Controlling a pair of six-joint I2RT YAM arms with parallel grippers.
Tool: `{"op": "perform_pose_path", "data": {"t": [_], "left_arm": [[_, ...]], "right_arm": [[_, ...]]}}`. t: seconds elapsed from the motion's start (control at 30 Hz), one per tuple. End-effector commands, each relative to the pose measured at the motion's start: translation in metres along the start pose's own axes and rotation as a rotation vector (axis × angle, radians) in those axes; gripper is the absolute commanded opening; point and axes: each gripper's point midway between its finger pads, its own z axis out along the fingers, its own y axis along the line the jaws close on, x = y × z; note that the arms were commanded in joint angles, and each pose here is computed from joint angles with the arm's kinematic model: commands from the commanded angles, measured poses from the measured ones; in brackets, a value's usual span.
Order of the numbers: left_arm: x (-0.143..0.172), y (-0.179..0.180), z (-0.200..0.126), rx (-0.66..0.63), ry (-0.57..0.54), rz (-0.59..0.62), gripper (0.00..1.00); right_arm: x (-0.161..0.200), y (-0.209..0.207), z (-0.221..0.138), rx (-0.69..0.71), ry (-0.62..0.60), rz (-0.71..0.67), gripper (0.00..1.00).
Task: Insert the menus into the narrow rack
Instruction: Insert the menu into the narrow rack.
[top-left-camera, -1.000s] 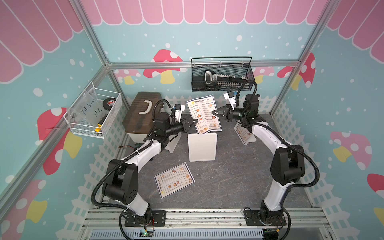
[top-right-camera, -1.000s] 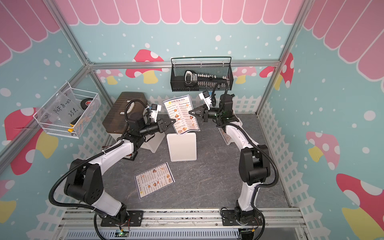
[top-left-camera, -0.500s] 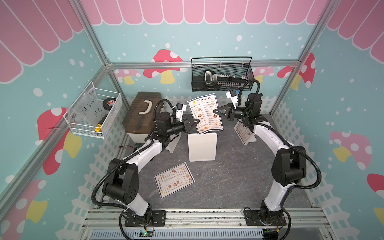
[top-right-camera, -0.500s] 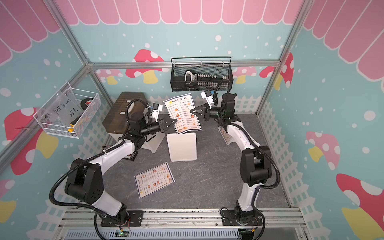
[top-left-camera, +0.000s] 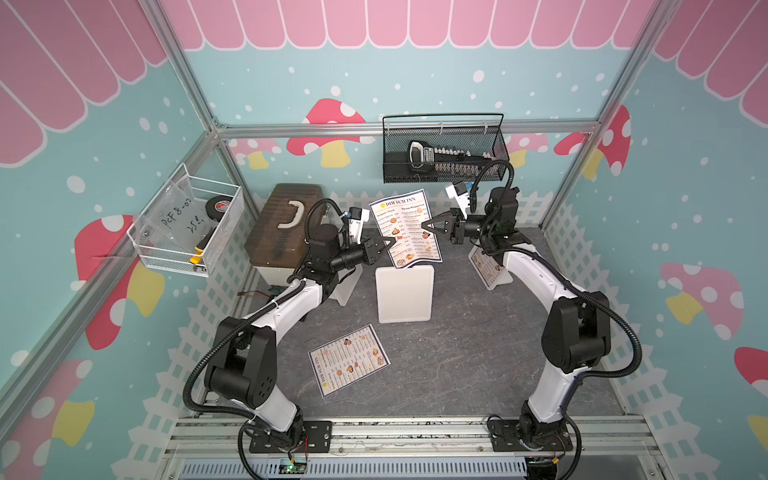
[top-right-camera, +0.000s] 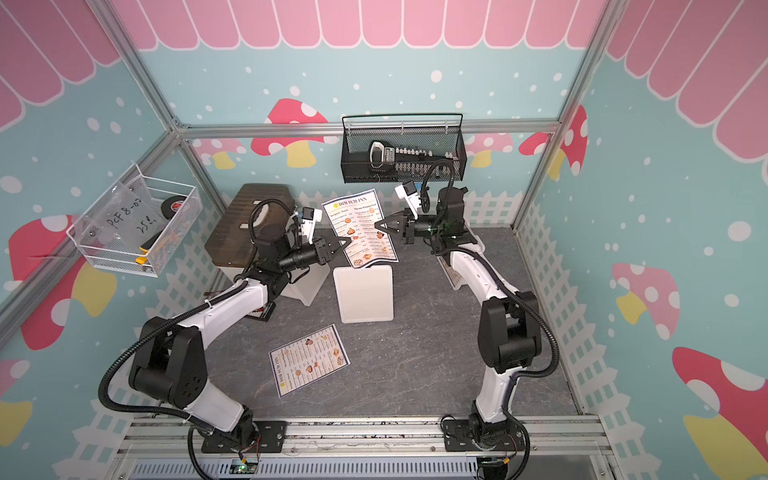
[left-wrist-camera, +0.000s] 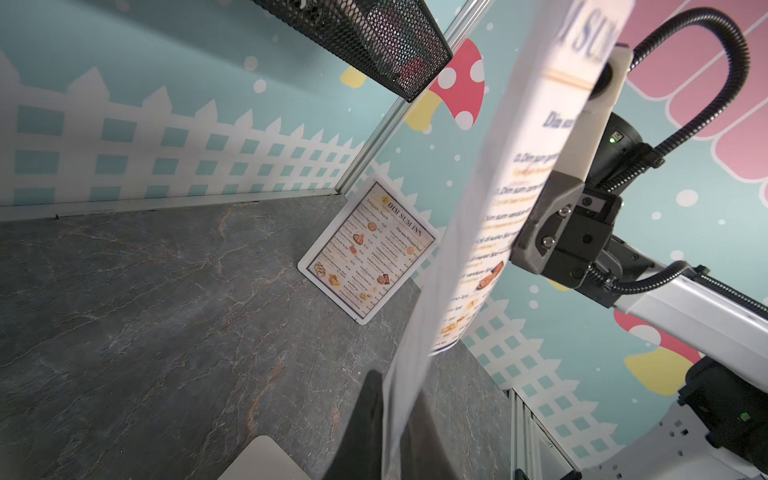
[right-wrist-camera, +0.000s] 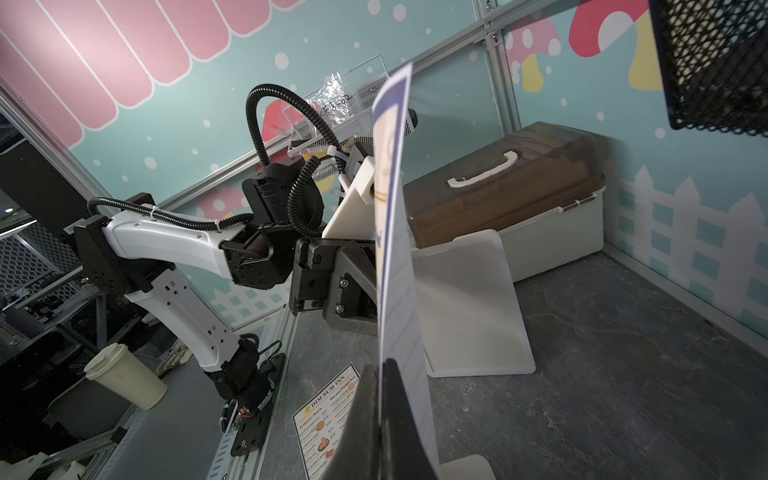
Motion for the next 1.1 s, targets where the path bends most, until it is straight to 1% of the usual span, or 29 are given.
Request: {"op": "perform_pose_path", "data": {"t": [0.0, 0.37, 0.67, 1.07], "left_arm": [[-0.007, -0.005, -0.007, -0.008, -0.030, 0.022, 0.10], [-0.008, -0.012, -0.001, 0.034, -0.018, 0.018, 0.10], [-0.002, -0.016, 0.010, 0.059, 0.002, 0.012, 0.10], [0.000, -0.019, 0.011, 0.060, 0.005, 0.014, 0.09]], "right_arm": [[-0.004, 0.004, 0.006, -0.034, 0.004, -0.026, 0.00], [-0.016, 0.007, -0.004, -0.015, -0.011, -0.044, 0.00], [-0.015, 0.006, -0.013, 0.005, -0.008, -0.044, 0.00], [-0.015, 0.008, -0.016, 0.007, -0.004, -0.046, 0.00]]}}
